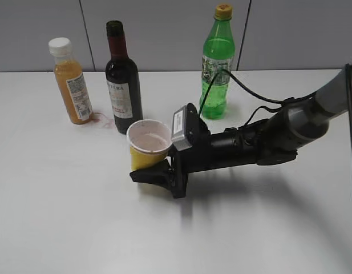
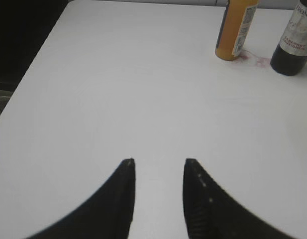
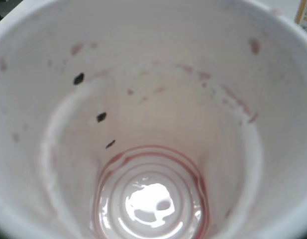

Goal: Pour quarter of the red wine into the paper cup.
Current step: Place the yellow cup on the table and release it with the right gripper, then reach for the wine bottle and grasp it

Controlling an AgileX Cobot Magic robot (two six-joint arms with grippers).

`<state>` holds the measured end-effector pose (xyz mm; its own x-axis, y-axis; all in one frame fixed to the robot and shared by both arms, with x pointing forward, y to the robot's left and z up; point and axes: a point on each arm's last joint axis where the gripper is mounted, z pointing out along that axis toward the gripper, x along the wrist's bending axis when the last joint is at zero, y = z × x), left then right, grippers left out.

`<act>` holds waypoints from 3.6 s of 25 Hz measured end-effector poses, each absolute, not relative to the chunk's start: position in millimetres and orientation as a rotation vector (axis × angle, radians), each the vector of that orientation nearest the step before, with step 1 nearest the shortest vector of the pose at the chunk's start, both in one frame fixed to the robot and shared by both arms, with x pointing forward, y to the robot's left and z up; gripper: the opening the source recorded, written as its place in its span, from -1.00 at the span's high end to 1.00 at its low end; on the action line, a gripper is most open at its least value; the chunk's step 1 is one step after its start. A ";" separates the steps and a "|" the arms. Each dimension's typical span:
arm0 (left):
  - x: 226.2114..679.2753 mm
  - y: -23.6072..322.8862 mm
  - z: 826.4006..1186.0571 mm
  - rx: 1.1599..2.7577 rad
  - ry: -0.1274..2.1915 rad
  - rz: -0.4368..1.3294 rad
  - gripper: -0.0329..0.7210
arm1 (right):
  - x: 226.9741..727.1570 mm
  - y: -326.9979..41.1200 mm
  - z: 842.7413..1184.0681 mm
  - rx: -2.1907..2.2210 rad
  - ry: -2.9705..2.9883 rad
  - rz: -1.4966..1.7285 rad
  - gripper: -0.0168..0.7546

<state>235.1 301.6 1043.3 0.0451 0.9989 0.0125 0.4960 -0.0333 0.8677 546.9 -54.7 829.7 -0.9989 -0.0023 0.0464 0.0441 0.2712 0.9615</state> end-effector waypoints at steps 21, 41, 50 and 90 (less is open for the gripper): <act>235.1 301.6 1043.3 1.619 1.536 0.904 0.28 | 553.4 -63.6 813.6 -0.056 -2.671 -1.648 -0.20; 235.1 301.6 1043.3 1.619 1.536 0.904 0.28 | 556.9 -78.9 815.0 -0.002 -2.667 -1.575 -0.49; 235.1 301.6 1043.3 1.619 1.536 0.904 0.28 | 554.7 -94.0 835.4 -0.062 -2.853 -1.348 -0.60; 235.1 301.6 1043.3 1.619 1.536 0.904 0.28 | 574.2 -257.4 1086.6 -2.828 -2.532 -1.045 -0.53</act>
<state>235.1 301.6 1043.3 0.0451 0.9989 0.0125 0.4960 -0.0333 0.8677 574.2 -257.4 1086.6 0.1773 0.9748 -0.1356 0.5954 0.0034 0.8034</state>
